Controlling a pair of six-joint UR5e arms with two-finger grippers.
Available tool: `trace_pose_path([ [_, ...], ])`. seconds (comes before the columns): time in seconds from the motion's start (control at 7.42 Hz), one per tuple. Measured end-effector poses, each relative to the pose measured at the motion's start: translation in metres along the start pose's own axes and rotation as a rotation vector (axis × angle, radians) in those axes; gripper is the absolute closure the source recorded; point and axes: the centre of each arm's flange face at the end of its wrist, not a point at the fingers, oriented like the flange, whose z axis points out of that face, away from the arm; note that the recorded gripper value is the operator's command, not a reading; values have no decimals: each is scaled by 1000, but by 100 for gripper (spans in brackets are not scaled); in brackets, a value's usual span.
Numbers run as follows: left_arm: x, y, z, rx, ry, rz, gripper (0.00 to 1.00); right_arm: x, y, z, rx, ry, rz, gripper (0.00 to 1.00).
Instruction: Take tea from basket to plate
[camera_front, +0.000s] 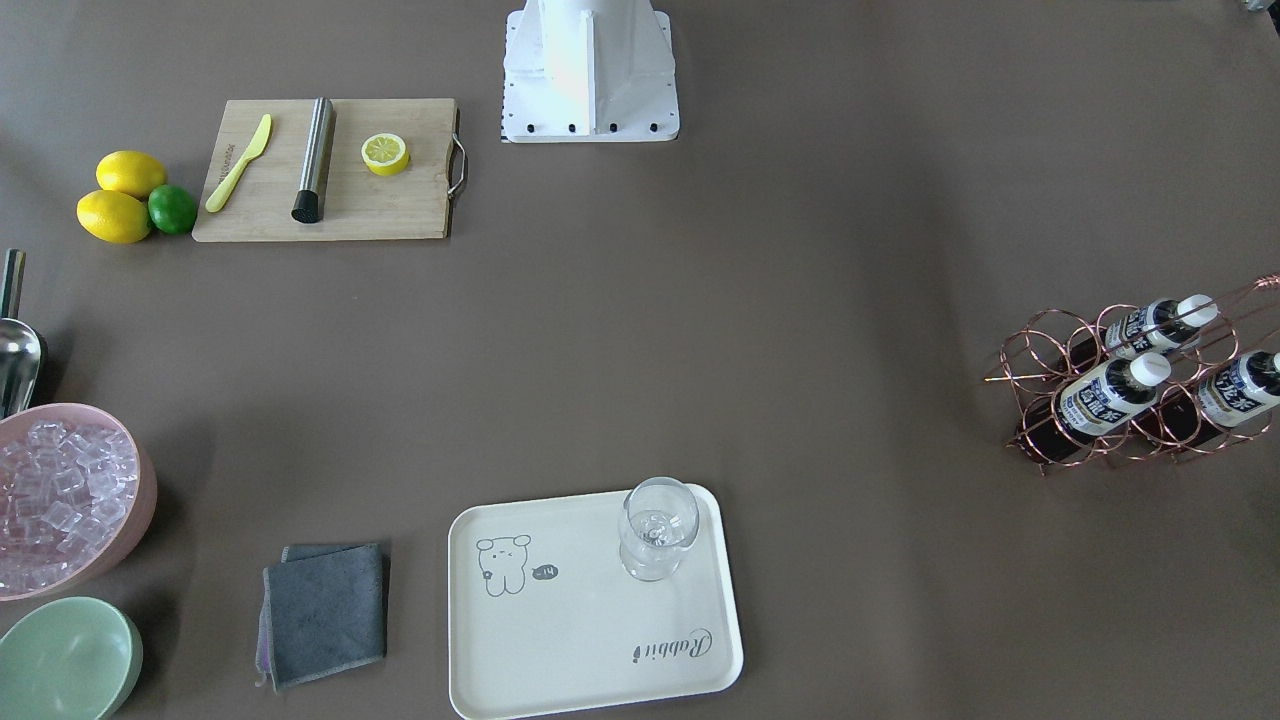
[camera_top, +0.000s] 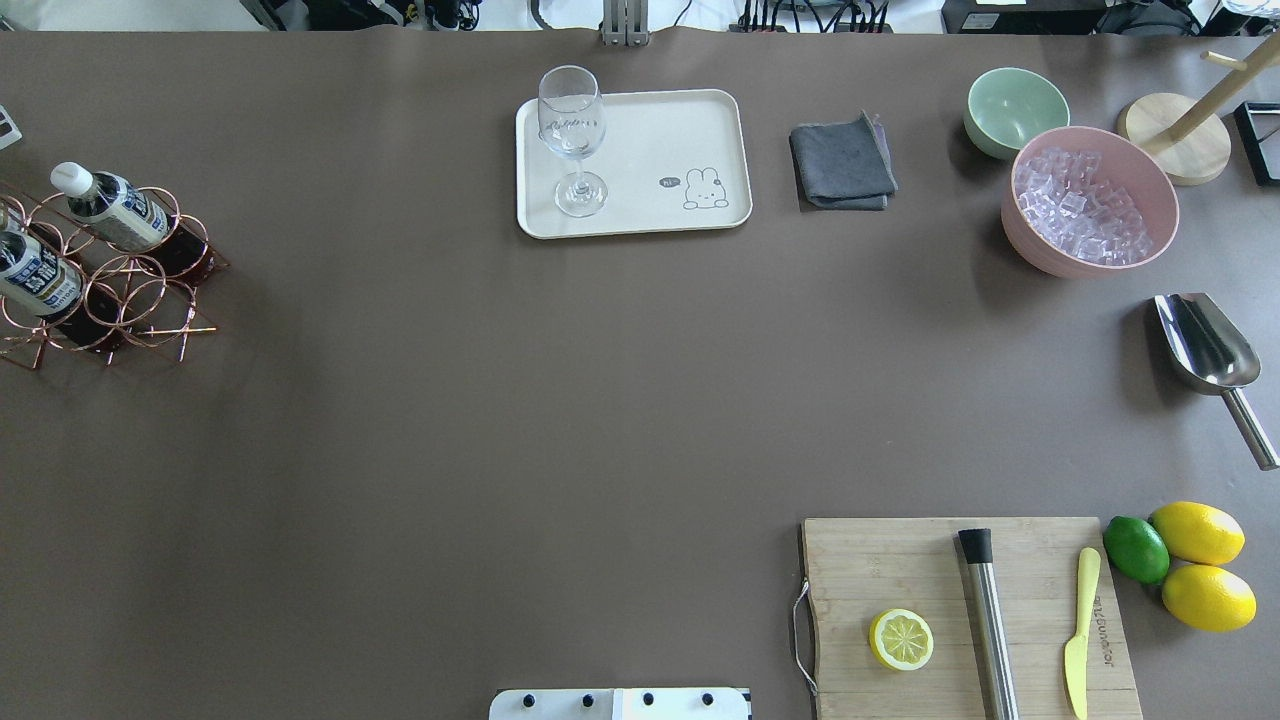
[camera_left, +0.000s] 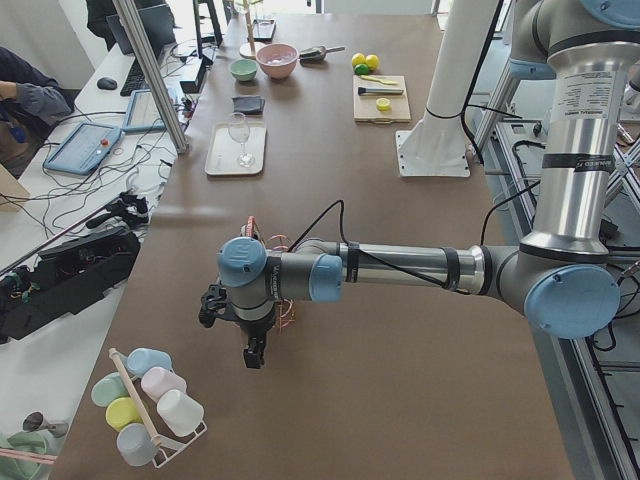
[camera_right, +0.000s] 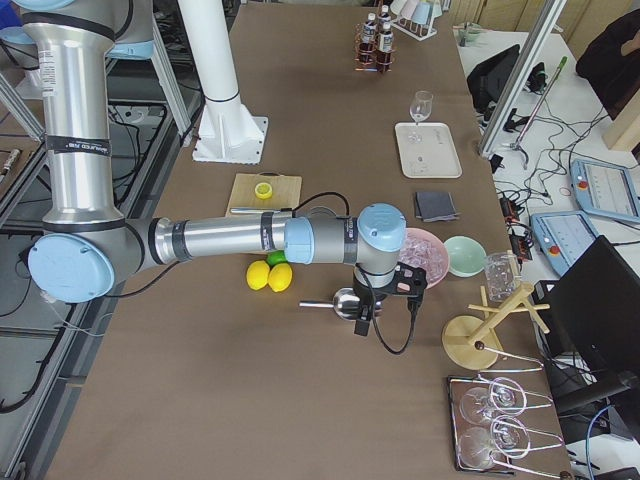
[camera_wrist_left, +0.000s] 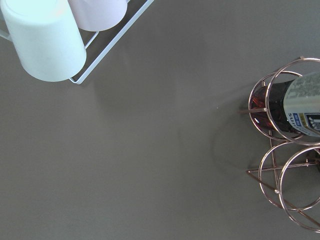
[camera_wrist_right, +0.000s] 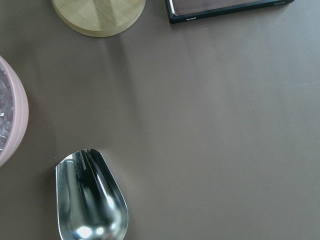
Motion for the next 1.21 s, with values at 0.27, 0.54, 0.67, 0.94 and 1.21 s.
trace_pose_path([
  [0.27, 1, 0, -4, 0, -18, -8, 2, 0, 0, 0, 0, 0, 0, 0],
  [0.54, -2, 4, -5, 1, -13, -9, 2, 0, 0, 0, 0, 0, 0, 0],
  [0.67, -2, 5, -8, 5, -12, -5, 2, 0, 0, 0, 0, 0, 0, 0],
  [0.94, 0, 5, -12, 10, -12, 91, 2, 0, 0, 0, 1, 0, 0, 0],
  [1.21, 6, 0, -18, 23, -15, 256, 2, 0, 0, 0, 0, 0, 0, 0],
])
